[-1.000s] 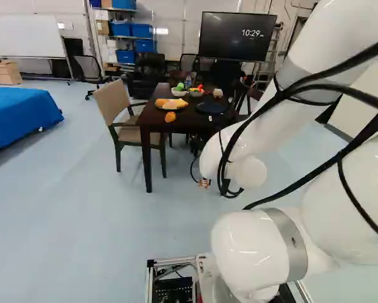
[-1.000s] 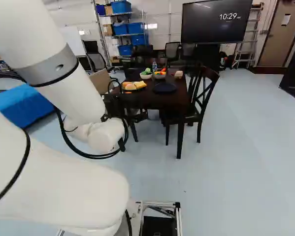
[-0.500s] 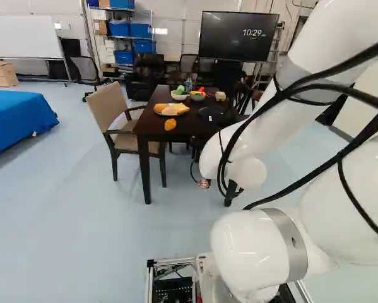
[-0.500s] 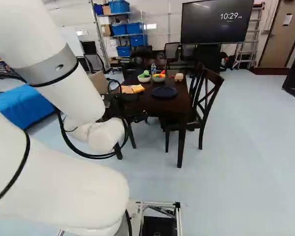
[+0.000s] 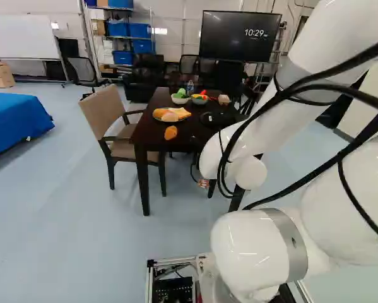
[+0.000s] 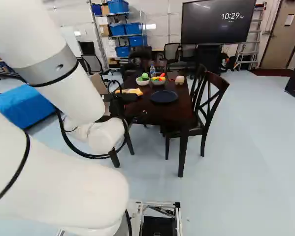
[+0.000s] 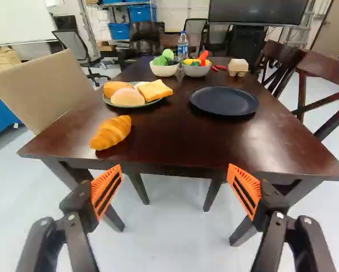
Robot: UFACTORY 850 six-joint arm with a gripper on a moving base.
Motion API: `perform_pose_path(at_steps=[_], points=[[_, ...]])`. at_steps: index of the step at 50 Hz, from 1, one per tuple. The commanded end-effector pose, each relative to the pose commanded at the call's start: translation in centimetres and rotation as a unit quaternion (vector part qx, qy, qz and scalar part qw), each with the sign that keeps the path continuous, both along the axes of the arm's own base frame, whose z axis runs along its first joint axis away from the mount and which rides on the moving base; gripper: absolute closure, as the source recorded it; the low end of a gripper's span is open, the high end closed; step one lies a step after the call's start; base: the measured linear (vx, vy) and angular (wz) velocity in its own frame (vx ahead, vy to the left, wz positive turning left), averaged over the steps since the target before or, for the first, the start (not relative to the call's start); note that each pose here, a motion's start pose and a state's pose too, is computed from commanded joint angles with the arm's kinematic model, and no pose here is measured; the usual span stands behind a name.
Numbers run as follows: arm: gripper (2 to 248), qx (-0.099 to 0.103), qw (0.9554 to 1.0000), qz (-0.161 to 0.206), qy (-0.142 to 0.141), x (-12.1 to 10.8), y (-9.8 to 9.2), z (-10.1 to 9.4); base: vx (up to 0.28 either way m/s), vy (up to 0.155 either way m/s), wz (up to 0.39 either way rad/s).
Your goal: Move the croissant to the empty plate
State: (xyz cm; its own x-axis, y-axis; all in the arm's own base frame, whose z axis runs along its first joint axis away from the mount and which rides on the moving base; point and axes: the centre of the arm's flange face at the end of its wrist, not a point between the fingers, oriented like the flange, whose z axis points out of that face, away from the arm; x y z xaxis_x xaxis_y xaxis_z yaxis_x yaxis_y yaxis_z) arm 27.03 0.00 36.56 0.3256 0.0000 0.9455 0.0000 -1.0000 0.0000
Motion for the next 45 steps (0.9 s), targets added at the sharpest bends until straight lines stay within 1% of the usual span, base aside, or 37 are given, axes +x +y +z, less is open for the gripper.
perform_pose_path(at_steps=[32, 37, 45], points=[[3, 0.000, 1.0000, 0.000, 0.000, 0.00, 0.00, 0.00, 0.159, 0.002, -0.007], [3, 0.000, 1.0000, 0.000, 0.000, 0.00, 0.00, 0.00, 0.096, -0.004, -0.010], [3, 0.000, 1.0000, 0.000, 0.000, 0.00, 0.00, 0.00, 0.001, 0.000, -0.001]])
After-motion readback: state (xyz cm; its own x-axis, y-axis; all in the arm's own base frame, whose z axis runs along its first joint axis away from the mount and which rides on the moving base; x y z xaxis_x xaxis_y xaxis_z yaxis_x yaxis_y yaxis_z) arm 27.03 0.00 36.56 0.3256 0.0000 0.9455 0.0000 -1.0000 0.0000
